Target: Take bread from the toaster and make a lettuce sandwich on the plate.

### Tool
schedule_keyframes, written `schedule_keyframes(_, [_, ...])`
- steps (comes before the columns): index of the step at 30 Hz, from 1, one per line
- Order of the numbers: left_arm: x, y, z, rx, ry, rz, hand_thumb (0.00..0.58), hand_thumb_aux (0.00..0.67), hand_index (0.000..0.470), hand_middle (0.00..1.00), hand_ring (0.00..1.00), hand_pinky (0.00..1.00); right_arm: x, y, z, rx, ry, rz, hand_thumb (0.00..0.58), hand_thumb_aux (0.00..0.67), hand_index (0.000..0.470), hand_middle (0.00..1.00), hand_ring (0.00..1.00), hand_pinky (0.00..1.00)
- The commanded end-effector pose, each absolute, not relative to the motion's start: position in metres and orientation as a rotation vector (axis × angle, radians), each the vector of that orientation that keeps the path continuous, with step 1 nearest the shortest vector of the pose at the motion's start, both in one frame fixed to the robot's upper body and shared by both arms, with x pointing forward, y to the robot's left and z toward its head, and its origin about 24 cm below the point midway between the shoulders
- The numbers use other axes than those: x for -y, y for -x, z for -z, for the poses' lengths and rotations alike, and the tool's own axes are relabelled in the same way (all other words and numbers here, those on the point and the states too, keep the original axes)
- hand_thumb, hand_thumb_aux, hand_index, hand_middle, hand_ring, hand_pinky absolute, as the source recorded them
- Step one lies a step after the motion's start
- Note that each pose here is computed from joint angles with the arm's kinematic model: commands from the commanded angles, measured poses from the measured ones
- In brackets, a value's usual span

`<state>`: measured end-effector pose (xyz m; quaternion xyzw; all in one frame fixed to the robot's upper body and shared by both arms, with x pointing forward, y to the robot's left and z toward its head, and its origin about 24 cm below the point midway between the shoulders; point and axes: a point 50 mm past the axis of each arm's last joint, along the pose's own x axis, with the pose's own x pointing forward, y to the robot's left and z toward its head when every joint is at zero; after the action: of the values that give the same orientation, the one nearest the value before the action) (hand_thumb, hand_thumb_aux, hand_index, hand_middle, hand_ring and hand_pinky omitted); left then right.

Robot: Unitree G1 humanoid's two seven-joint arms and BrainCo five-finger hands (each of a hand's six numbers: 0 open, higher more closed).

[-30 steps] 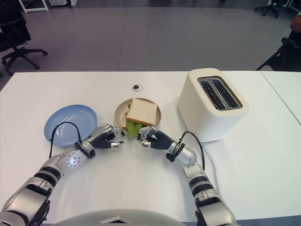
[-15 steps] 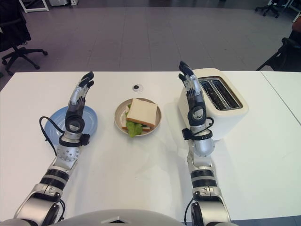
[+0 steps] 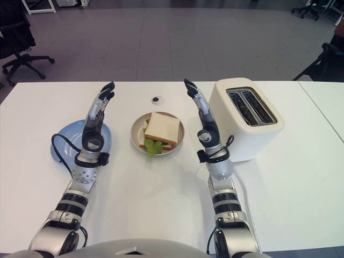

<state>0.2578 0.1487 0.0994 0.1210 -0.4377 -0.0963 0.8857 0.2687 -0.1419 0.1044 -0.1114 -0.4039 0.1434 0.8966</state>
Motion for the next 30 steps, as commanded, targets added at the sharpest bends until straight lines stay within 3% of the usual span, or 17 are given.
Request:
schedule_keyframes(1, [-0.148,-0.259,-0.097,0.903,-0.259,0.209,0.000,0.000,0.000,0.00,0.00,0.00,0.137,-0.272,-0.106,0.845,0.229,-0.307,0.000,0.000,0.000,0.00,0.00,0.00])
schedule_keyframes(18, [-0.152,-0.271,-0.114,0.933,-0.323,0.216,0.000,0.000,0.000,0.00,0.00,0.00,0.136,-0.270,-0.121,0.903,0.247,-0.279,0.000,0.000,0.000,0.00,0.00,0.00])
schedule_keyframes(30, [-0.158,-0.280,-0.104,0.889,-0.346,0.211,0.000,0.000,0.000,0.00,0.00,0.00,0.140,-0.273,-0.110,0.879,0.257,-0.267,0.000,0.000,0.000,0.00,0.00,0.00])
